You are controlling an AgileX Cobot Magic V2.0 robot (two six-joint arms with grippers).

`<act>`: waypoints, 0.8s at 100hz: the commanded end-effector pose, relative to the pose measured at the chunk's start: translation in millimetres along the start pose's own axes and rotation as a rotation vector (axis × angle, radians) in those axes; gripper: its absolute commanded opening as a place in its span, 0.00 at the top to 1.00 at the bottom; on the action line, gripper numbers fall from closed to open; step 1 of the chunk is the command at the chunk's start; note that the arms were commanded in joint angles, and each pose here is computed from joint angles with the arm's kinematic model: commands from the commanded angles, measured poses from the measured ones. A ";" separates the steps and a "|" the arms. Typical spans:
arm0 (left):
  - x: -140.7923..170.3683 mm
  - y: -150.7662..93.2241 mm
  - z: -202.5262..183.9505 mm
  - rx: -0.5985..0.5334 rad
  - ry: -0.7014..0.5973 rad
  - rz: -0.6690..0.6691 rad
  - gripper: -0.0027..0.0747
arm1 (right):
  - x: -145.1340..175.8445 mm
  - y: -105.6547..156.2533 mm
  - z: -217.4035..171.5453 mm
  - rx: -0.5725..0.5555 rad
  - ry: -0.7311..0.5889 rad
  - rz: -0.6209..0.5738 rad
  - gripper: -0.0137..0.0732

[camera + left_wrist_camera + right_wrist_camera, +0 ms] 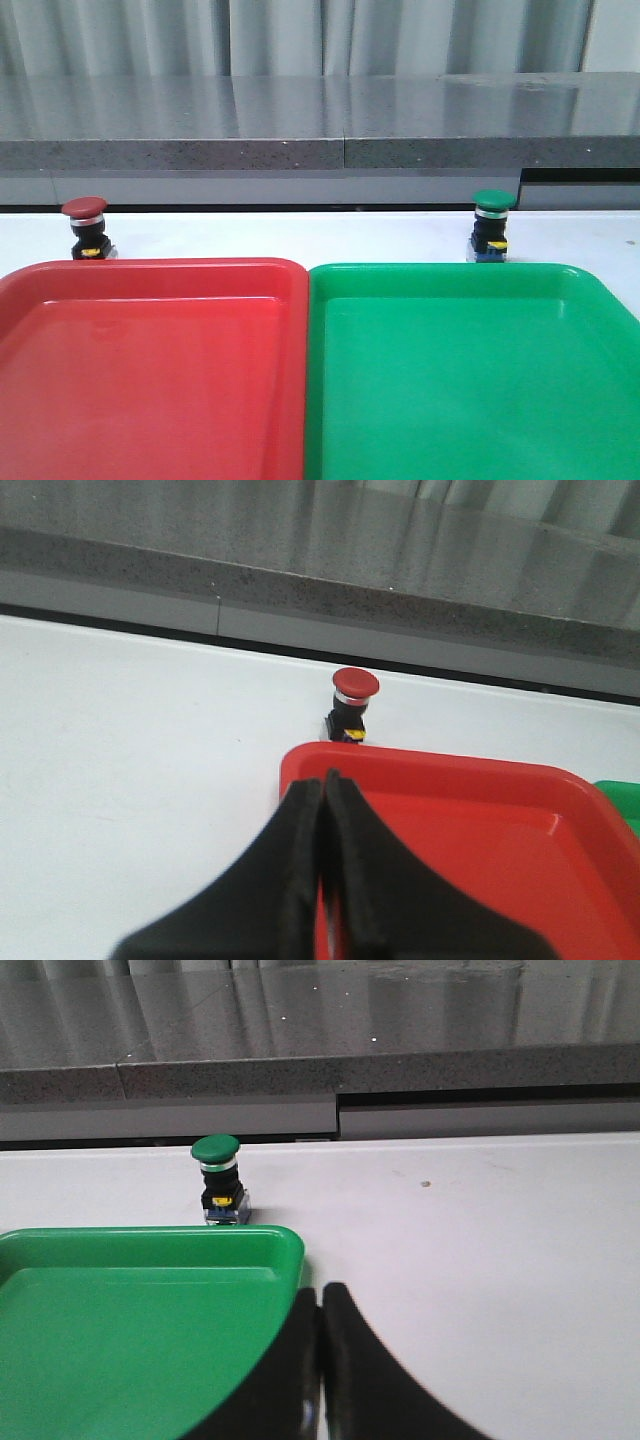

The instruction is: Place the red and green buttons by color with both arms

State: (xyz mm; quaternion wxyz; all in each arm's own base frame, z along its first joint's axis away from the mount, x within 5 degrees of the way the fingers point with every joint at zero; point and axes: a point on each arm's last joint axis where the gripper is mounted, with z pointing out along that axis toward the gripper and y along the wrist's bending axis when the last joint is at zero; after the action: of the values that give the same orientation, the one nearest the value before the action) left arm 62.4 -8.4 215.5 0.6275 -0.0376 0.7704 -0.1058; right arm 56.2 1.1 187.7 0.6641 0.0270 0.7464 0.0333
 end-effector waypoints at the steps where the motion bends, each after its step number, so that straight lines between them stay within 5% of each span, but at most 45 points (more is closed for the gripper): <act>1: -27.1 -6.5 1.2 0.014 -0.019 -0.057 0.99 | -12.3 0.2 -3.1 0.003 -0.109 -0.007 0.92; 40: -106.1 -29.5 8.1 0.022 0.271 -0.029 0.99 | -12.3 0.2 -3.1 0.003 -0.109 -0.007 0.92; 80: -111.9 -32.4 5.6 0.022 0.363 -0.024 0.99 | -12.3 0.2 -3.1 0.003 -0.109 -0.007 0.92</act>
State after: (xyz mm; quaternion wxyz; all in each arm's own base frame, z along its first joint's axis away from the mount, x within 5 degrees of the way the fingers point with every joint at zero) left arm 85.5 -19.1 314.4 0.4468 -0.0154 0.8865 -0.1196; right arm 56.2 1.1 187.7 0.6641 0.0270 0.7464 0.0333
